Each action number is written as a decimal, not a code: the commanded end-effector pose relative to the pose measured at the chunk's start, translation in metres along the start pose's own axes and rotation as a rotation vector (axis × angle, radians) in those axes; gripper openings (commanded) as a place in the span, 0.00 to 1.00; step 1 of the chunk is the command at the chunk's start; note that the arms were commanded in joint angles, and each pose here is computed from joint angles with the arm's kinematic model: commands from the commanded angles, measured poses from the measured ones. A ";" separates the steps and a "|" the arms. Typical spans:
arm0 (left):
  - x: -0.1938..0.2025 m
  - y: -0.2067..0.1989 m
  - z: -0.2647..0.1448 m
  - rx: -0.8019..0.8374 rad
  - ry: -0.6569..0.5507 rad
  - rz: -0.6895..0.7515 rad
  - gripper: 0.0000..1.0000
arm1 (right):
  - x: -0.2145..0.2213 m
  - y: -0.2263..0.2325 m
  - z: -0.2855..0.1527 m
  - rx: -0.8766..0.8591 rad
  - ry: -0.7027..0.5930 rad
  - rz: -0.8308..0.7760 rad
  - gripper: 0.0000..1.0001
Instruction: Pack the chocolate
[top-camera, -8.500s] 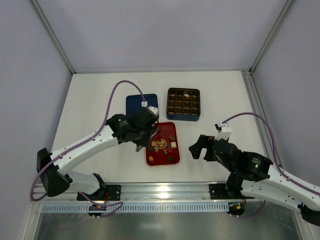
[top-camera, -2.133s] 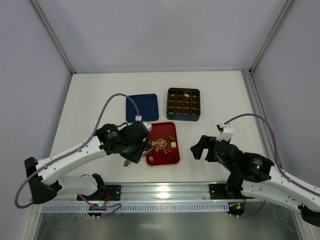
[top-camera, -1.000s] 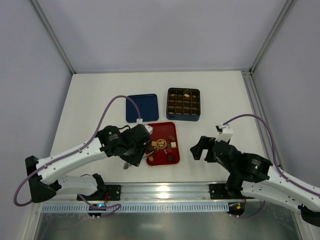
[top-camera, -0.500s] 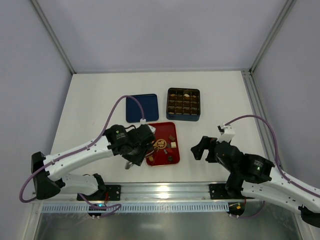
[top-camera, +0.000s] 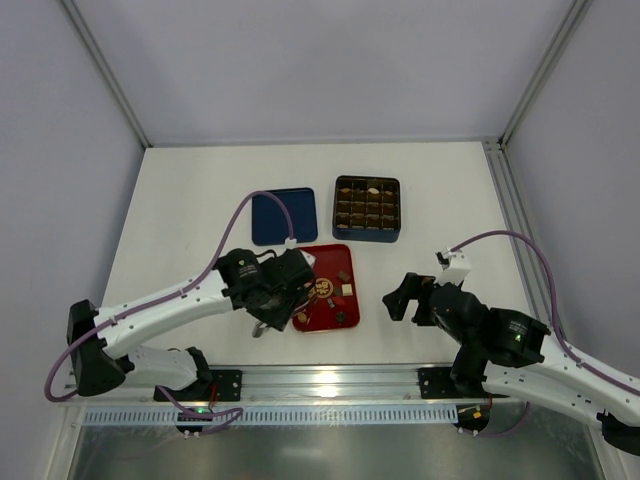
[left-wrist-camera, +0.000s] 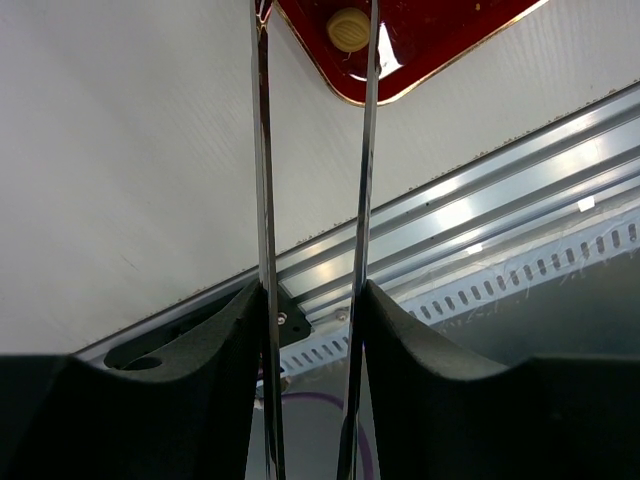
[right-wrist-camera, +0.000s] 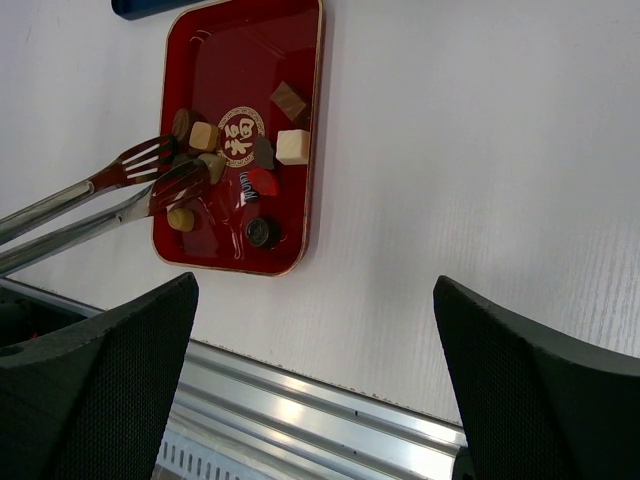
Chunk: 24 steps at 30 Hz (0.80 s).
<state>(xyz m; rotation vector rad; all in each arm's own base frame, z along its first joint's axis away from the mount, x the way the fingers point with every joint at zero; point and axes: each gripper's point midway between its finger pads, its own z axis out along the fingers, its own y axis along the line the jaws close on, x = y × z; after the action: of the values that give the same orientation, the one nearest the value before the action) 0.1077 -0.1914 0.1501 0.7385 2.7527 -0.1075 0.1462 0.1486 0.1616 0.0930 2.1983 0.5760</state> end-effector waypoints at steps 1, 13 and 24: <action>-0.012 -0.007 -0.002 0.022 -0.038 0.018 0.41 | -0.006 0.000 -0.001 0.000 -0.031 0.026 1.00; -0.018 -0.016 -0.001 0.057 -0.041 0.023 0.41 | -0.006 -0.003 -0.003 0.008 -0.032 0.028 1.00; -0.018 -0.019 -0.009 0.091 -0.056 0.018 0.41 | -0.007 0.000 -0.003 0.002 -0.031 0.030 1.00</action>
<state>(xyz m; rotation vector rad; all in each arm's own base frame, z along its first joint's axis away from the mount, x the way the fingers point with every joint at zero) 0.1085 -0.2031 0.1459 0.7755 2.7549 -0.1458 0.1451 0.1459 0.1627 0.1129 2.1939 0.5855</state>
